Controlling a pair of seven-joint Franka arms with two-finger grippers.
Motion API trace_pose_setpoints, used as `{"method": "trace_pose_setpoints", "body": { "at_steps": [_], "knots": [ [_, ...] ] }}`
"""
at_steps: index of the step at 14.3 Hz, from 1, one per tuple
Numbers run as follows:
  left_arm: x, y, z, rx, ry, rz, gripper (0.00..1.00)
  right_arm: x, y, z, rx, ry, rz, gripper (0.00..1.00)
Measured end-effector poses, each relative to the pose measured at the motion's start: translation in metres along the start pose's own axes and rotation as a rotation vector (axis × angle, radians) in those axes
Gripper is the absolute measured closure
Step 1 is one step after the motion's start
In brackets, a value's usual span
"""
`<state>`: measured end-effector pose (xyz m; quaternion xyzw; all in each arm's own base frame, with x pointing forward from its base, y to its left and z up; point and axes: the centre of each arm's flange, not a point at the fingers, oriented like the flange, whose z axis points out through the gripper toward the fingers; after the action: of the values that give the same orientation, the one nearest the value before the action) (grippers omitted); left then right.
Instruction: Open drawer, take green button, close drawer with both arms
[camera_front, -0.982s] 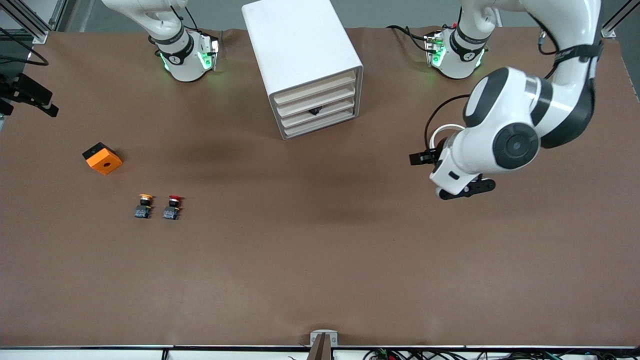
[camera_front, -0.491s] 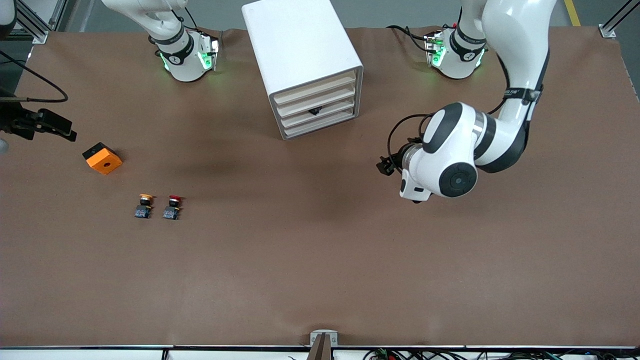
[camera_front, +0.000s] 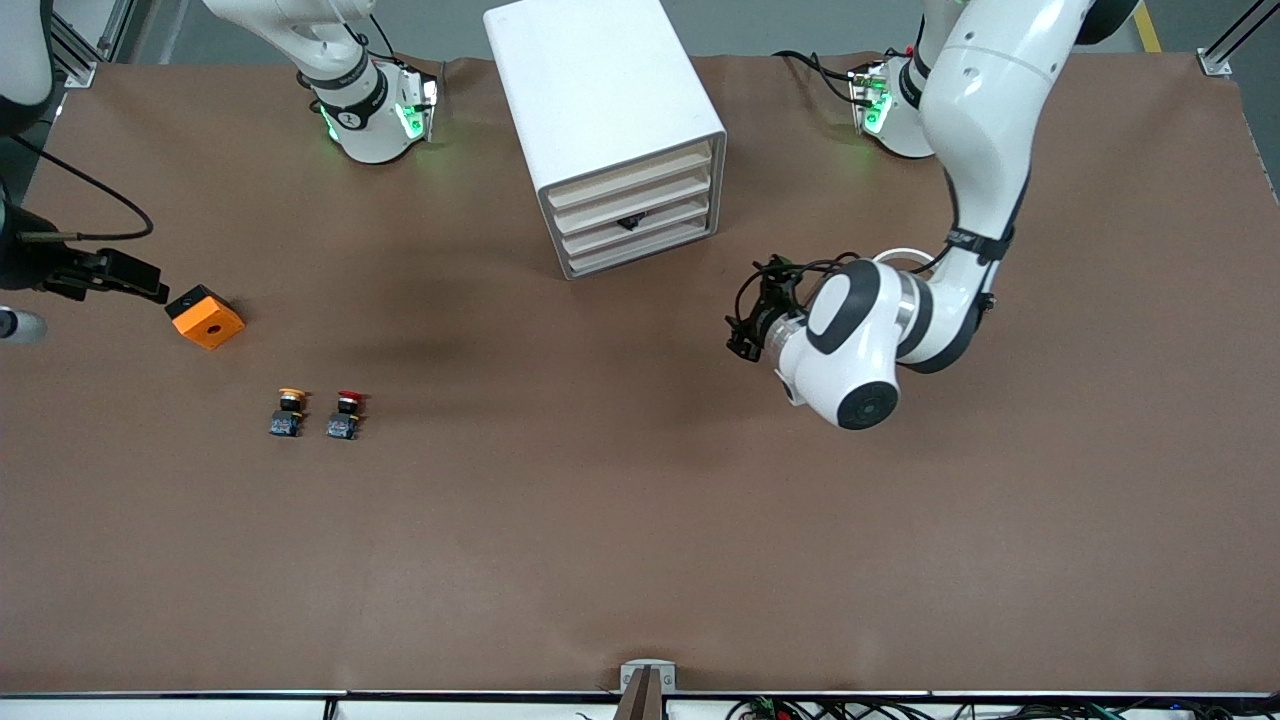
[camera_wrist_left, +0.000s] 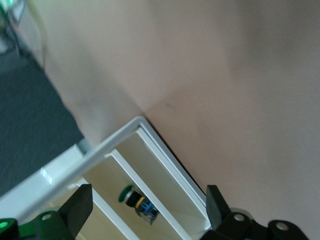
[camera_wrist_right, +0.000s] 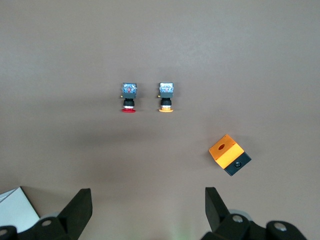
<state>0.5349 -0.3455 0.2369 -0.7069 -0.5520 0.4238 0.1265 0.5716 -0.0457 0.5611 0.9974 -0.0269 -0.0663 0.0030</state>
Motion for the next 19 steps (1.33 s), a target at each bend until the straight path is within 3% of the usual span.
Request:
{"method": "trace_pose_setpoints", "body": {
  "at_steps": [6,14,16,18,19],
  "knots": [
    [-0.009,0.035,0.095,0.162,-0.093,-0.194,0.00,0.005,-0.009,0.009,0.018,-0.033,0.002,0.00],
    [-0.007,0.052,0.133,0.260,-0.203,-0.425,0.00,-0.001,-0.076,0.009,0.056,-0.067,0.102,0.00],
    [-0.011,0.050,0.137,0.282,-0.211,-0.466,0.04,-0.004,-0.095,0.009,0.052,-0.070,0.119,0.00],
    [-0.018,0.046,0.143,0.316,-0.209,-0.486,0.16,-0.007,-0.111,0.008,0.046,-0.071,0.157,0.00],
    [-0.022,0.044,0.147,0.335,-0.202,-0.496,0.16,-0.008,-0.120,0.008,0.042,-0.071,0.185,0.00]
  ]
}}
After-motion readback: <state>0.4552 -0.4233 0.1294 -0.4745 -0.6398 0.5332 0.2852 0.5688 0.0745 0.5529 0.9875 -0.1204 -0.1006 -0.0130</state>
